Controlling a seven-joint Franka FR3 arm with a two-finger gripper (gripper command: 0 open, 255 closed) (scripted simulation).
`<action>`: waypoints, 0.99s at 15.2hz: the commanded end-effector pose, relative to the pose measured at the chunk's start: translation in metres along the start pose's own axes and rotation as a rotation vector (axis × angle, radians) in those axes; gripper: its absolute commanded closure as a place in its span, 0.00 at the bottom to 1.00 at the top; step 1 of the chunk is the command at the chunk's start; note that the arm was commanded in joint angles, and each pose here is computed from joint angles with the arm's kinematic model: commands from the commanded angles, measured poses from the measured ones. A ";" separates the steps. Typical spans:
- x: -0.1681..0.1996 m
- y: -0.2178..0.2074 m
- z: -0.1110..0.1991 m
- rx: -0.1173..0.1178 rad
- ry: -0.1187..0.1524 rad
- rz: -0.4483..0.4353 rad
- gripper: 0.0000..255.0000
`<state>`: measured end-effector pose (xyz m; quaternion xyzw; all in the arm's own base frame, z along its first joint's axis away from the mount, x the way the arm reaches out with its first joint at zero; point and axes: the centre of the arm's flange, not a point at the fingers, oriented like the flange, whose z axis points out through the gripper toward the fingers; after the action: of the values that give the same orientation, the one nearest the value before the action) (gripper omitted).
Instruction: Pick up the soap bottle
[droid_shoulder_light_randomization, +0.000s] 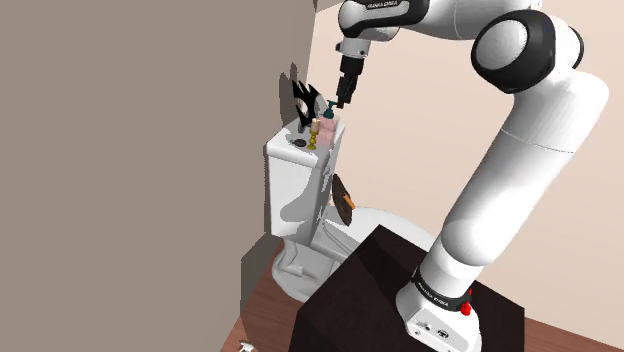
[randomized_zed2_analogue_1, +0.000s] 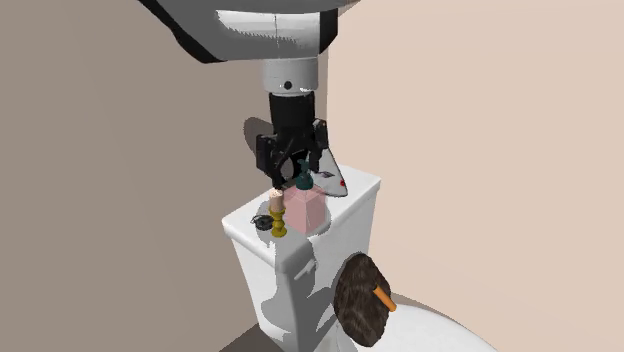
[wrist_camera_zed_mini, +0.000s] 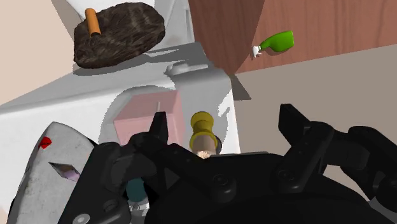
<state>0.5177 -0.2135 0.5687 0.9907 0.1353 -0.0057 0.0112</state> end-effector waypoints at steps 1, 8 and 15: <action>0.015 0.023 0.001 0.005 -0.001 -0.012 0.00; 0.061 0.091 0.007 0.023 -0.006 -0.043 0.00; 0.062 0.090 0.047 0.023 -0.006 -0.043 0.00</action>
<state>0.6013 -0.2852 0.5295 0.9877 0.1562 -0.0109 -0.0002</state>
